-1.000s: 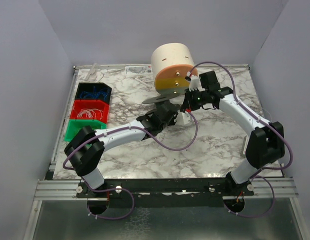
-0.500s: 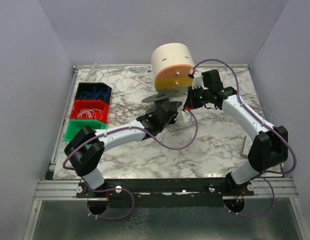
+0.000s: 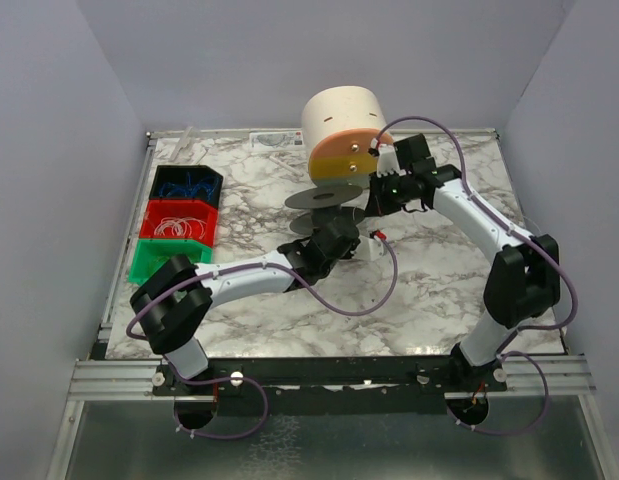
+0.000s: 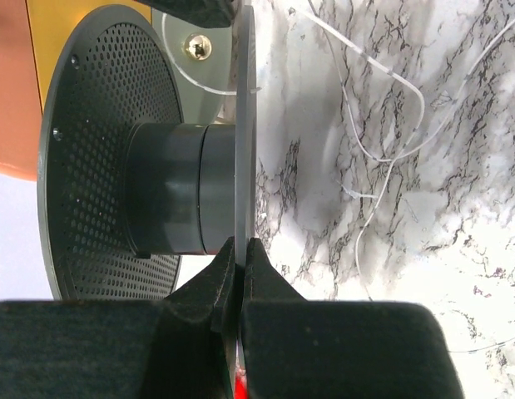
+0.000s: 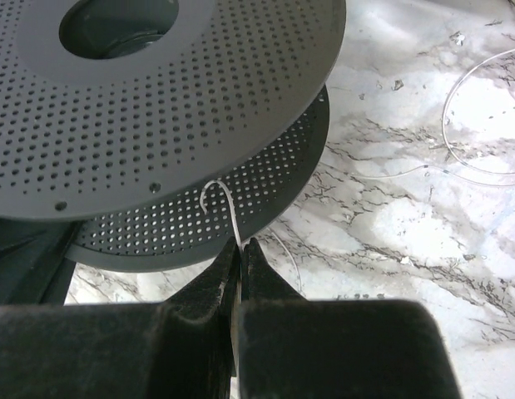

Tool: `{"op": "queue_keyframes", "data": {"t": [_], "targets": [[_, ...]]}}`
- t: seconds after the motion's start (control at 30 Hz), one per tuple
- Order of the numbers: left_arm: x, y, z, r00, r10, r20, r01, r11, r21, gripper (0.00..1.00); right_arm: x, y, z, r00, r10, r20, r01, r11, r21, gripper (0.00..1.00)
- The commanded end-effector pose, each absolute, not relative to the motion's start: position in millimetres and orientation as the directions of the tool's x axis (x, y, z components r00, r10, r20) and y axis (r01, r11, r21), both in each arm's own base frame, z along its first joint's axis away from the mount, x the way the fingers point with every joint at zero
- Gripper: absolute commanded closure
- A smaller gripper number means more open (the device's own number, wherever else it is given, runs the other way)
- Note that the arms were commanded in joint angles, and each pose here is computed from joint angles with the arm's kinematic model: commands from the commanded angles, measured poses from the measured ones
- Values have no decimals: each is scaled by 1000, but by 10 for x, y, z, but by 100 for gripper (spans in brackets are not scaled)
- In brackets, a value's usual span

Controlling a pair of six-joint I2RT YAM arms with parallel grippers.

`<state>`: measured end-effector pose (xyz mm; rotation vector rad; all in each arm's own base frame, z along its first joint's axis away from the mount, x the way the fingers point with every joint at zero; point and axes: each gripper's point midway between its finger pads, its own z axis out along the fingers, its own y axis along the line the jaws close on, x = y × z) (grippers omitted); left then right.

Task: Wrap the cables
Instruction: Wrap the cable around the cable reel.

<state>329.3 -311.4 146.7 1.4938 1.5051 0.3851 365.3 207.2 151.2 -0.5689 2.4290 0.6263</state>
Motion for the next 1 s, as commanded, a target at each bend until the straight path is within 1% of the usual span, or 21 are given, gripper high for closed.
{"op": "queue_keyframes", "data": {"t": [0.0, 0.1, 0.2, 0.3, 0.63, 0.8, 0.9, 0.97], "targets": [[3345, -3110, 1853, 222, 891, -396, 490, 249, 835, 100, 3626, 2086, 1499, -767, -283, -576, -527, 790, 313, 100], [3339, -3112, 1859, 226, 894, -386, 479, 243, 843, 100, 3602, 2076, 1479, -771, -283, -570, -524, 791, 316, 100], [3328, -3131, 1864, 223, 886, -407, 491, 259, 832, 100, 3573, 2048, 1471, -755, -314, -576, -550, 782, 294, 100], [3318, -3153, 1858, 219, 880, -422, 509, 266, 819, 100, 3537, 2021, 1443, -752, -340, -564, -563, 777, 283, 100], [3326, -3200, 1808, 215, 882, -419, 528, 256, 810, 100, 3465, 2046, 1344, -757, -393, -522, -591, 753, 290, 100], [3314, -3222, 1794, 215, 879, -425, 542, 255, 801, 100, 3449, 2154, 1339, -731, -422, -536, -624, 731, 275, 99], [3305, -3243, 1786, 215, 876, -431, 555, 254, 793, 100, 3463, 2234, 1390, -709, -426, -563, -642, 719, 265, 100], [3301, -3250, 1793, 216, 875, -434, 558, 254, 790, 100, 3509, 2247, 1462, -693, -417, -588, -645, 722, 249, 97]]}}
